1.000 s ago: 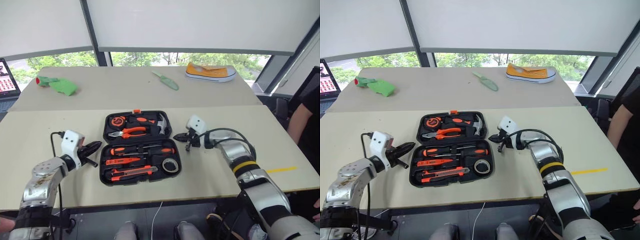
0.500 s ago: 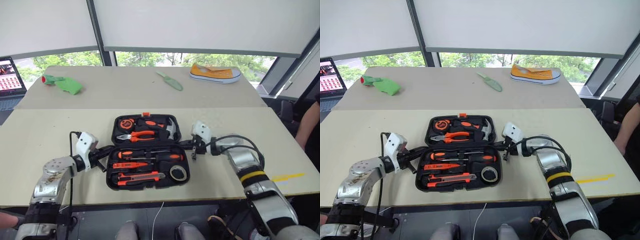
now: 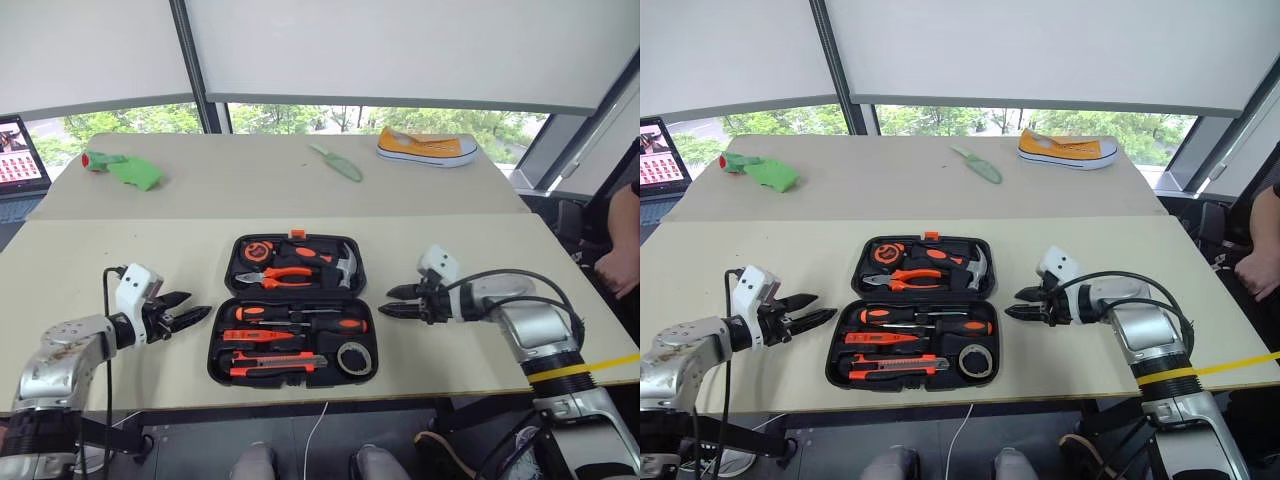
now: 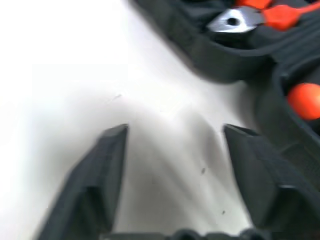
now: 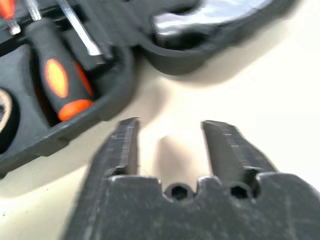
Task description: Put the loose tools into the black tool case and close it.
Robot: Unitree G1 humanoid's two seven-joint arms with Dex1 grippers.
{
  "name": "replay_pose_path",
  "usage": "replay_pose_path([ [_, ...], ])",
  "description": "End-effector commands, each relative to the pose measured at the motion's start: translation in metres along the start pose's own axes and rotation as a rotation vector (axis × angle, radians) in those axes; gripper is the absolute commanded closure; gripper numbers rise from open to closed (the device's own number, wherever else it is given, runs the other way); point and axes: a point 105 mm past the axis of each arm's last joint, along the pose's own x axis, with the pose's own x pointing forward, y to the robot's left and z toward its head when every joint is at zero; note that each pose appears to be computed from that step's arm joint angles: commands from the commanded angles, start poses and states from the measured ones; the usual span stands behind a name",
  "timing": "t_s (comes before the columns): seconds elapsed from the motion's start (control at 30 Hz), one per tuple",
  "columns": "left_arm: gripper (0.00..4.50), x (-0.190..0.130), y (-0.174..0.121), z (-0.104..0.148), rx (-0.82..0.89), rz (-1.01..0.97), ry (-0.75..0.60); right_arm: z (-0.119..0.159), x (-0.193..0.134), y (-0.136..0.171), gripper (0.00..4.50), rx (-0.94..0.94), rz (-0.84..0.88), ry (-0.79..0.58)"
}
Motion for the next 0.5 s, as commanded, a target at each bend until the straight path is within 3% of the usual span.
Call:
replay_pose_path([
  [0.03, 0.0, -0.001, -0.001, 0.034, -0.055, 0.009, 0.008, 0.037, -0.014, -0.001, 0.66, 0.104, -0.026, 0.035],
  [0.07, 0.0, 0.003, -0.001, 0.042, -0.08, 0.006, -0.009, 0.045, -0.013, -0.001, 0.2, 0.138, -0.021, 0.03],
  [0.1, 0.0, 0.009, -0.001, 0.05, -0.107, 0.011, -0.012, 0.053, -0.01, -0.003, 0.07, 0.204, -0.021, 0.019],
  [0.23, 0.0, 0.028, -0.005, 0.066, -0.127, 0.009, -0.01, 0.072, 0.008, -0.018, 0.07, 0.336, -0.092, -0.024],
  [0.5, 0.0, 0.046, -0.007, 0.065, -0.145, 0.003, 0.038, 0.068, 0.036, -0.027, 0.07, 0.401, -0.156, 0.012],
])
